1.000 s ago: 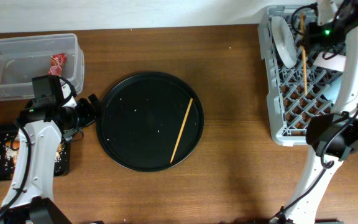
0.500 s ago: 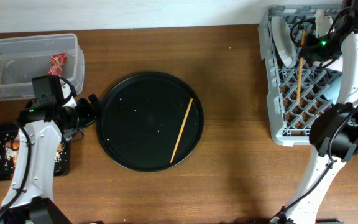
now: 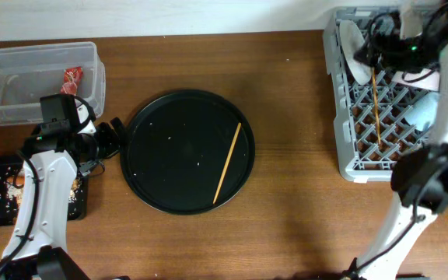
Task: Sort waste into correct bins and load items into the dishwasher rack
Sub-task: 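Return the right gripper to the tray and grasp the remaining chopstick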
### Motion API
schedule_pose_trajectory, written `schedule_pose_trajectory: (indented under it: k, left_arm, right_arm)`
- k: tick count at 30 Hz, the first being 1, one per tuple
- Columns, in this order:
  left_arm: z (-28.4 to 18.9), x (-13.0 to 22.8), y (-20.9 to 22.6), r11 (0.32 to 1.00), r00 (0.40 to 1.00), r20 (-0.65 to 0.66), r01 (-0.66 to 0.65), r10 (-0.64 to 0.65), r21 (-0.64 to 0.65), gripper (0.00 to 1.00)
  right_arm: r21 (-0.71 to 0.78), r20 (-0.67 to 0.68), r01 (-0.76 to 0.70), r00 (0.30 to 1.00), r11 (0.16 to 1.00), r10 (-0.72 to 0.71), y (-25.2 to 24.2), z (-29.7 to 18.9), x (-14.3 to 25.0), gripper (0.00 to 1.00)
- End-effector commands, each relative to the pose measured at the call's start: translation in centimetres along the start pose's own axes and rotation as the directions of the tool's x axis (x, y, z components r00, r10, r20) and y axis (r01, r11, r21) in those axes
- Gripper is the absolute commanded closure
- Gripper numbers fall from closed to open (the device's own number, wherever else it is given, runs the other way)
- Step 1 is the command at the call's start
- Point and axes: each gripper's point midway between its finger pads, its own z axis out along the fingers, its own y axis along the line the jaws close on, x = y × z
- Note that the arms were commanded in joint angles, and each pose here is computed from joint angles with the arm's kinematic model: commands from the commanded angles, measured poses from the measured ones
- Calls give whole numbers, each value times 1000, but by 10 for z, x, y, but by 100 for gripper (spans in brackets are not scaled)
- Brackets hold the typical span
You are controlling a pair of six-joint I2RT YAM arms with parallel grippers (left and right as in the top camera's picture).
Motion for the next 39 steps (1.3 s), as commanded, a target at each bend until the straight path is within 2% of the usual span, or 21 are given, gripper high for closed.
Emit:
schedule_pose_trajectory:
  k: [1, 4, 7, 10, 15, 17, 18, 21, 23, 26, 29, 31, 34, 39]
  left_arm:
    - [1, 0, 0, 1000, 1000, -2, -17, 17, -3, 1]
    - [1, 0, 0, 1000, 1000, -2, -17, 17, -3, 1]
    - [1, 0, 0, 1000, 1000, -2, -17, 17, -3, 1]
    - [1, 0, 0, 1000, 1000, -2, -17, 17, -3, 1]
    - [1, 0, 0, 1000, 1000, -2, -17, 17, -3, 1]
    - [1, 0, 0, 1000, 1000, -2, -17, 17, -3, 1]
    - [1, 0, 0, 1000, 1000, -2, -17, 17, -3, 1]
    - [1, 0, 0, 1000, 1000, -2, -17, 17, -3, 1]
    - [1, 0, 0, 1000, 1000, -2, -17, 17, -3, 1]
    - [1, 0, 0, 1000, 1000, -2, -17, 17, -3, 1]
    - [1, 0, 0, 1000, 1000, -2, -17, 17, -3, 1]
    - [1, 0, 0, 1000, 1000, -2, -17, 17, -3, 1]
    - [1, 0, 0, 1000, 1000, -2, -17, 17, -3, 1]
    - [1, 0, 0, 1000, 1000, -2, -17, 17, -3, 1]
  right_arm:
    - [-208, 122, 150, 984, 966, -126, 114, -56, -6, 3]
    - [-191, 69, 188, 982, 963, -178, 165, -57, 12, 2]
    - [12, -67, 76, 995, 997, -75, 183, -27, 37, 0]
    - [202, -139, -38, 988, 979, 67, 208, 9, 65, 2]
    - [173, -251, 7, 967, 985, 38, 265, 73, 109, 2]
    - [210, -285, -21, 955, 978, 81, 283, 116, 139, 2]
    - [243, -292, -41, 950, 969, 113, 284, 132, 153, 1]
    - [374, -274, -111, 935, 921, 224, 270, 170, 192, 12]
    - [422, -263, -148, 924, 894, 277, 259, 186, 211, 13]
    - [432, -284, -152, 912, 889, 294, 245, 205, 232, 16]
    - [435, -306, -151, 903, 888, 303, 232, 220, 252, 28]
    - [410, -327, -162, 892, 897, 311, 228, 232, 267, 32]
    - [379, -333, -176, 890, 909, 311, 225, 245, 279, 33]
    - [369, -312, -179, 901, 912, 303, 224, 251, 276, 36]
